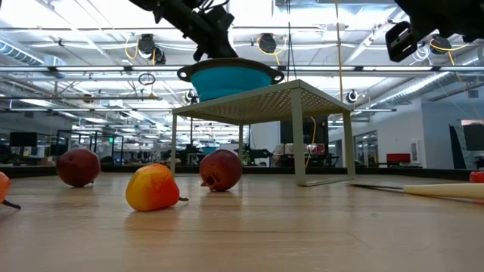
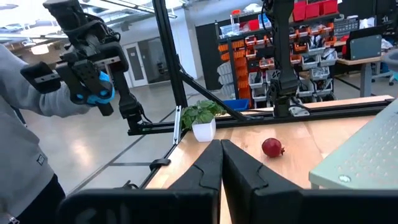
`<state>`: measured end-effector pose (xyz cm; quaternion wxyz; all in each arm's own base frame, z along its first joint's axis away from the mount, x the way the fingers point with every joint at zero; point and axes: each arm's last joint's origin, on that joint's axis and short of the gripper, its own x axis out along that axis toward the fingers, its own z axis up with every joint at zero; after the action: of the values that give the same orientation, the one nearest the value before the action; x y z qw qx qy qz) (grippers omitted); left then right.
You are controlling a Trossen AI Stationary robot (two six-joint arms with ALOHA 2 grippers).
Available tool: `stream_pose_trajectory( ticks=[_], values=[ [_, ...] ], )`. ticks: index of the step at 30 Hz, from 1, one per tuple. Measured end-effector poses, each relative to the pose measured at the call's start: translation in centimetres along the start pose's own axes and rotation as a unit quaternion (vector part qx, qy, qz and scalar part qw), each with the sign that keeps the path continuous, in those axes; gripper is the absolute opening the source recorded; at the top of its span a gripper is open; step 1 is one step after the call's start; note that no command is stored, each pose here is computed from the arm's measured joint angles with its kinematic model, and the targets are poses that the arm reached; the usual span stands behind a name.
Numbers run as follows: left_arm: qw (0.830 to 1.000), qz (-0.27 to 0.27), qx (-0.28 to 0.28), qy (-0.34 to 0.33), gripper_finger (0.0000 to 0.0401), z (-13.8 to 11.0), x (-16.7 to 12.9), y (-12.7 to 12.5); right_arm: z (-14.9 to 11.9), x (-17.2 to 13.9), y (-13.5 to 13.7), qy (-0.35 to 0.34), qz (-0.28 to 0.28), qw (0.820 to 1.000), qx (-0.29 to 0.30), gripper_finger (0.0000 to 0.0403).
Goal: Pick & Place Fruit
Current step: Put the pear into the blue strainer bowl on the shelf
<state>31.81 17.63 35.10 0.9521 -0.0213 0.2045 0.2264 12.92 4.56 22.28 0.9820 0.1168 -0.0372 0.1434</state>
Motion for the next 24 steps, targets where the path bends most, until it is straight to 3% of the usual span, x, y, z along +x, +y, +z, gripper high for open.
stream_pose_trajectory(
  ticks=[24],
  values=[
    [0.998, 0.007, 0.004, 0.06, 0.0, -1.9, 0.3, -0.3, -0.5, -0.5, -0.2, -0.005, 0.001, 1.0, 0.006, 0.0]
  ],
)
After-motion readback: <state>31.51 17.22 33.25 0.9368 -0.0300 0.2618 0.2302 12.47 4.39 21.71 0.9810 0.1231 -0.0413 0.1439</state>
